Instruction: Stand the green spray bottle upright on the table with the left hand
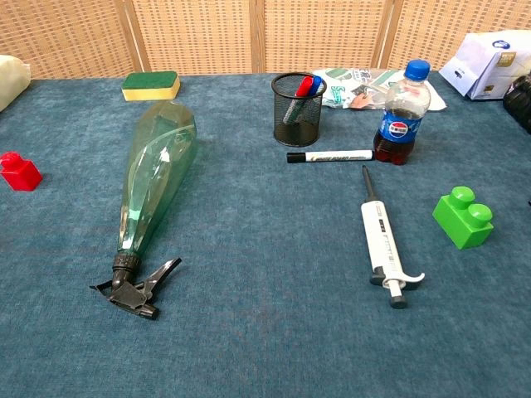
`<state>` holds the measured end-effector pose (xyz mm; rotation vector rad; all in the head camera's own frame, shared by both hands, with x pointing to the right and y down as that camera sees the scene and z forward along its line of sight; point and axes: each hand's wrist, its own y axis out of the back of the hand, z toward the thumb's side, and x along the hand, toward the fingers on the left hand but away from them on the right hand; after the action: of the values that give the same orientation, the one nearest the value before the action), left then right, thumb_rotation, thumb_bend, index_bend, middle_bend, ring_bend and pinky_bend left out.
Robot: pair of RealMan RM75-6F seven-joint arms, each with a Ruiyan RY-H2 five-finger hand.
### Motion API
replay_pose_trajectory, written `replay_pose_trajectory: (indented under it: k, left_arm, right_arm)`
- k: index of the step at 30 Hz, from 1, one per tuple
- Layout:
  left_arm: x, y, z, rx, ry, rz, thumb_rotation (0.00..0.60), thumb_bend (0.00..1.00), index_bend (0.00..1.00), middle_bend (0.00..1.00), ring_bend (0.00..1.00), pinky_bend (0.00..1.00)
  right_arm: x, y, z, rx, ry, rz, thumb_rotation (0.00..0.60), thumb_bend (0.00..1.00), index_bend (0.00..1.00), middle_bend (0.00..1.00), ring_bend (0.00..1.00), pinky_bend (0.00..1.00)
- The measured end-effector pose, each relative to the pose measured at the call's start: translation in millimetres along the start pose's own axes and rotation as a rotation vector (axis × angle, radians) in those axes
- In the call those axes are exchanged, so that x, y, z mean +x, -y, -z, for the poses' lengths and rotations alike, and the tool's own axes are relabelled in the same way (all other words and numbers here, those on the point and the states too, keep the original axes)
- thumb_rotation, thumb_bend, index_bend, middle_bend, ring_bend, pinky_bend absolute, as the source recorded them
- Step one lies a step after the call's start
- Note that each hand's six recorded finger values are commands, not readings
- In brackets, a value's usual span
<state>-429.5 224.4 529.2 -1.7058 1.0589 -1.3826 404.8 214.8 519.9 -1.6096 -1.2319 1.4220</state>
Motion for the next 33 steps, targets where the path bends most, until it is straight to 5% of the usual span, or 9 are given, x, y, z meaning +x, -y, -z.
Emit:
replay_pose_trajectory:
  k: [18, 33]
  left_arm:
    - [3.2, -3.8, -2.3, 0.043, 0.027, 0.009, 0.6, 0.42, 0.38, 0.36, 0.25, 0.23]
    - [38.5, 1.1, -38.8, 0.209, 0.351, 0.146, 0.6, 0.43, 0.33, 0.29, 0.23, 0.21]
  right_arm:
    - [-1.8, 4.3, 3.3, -0.007, 0.001, -0.006, 0.6, 0.55, 0.22, 0.23, 0.03, 0.07]
    - [0.8, -0.9, 2.7, 0.007, 0.016, 0.005, 0.6, 0.55, 0.22, 0.23, 0.03, 0.07]
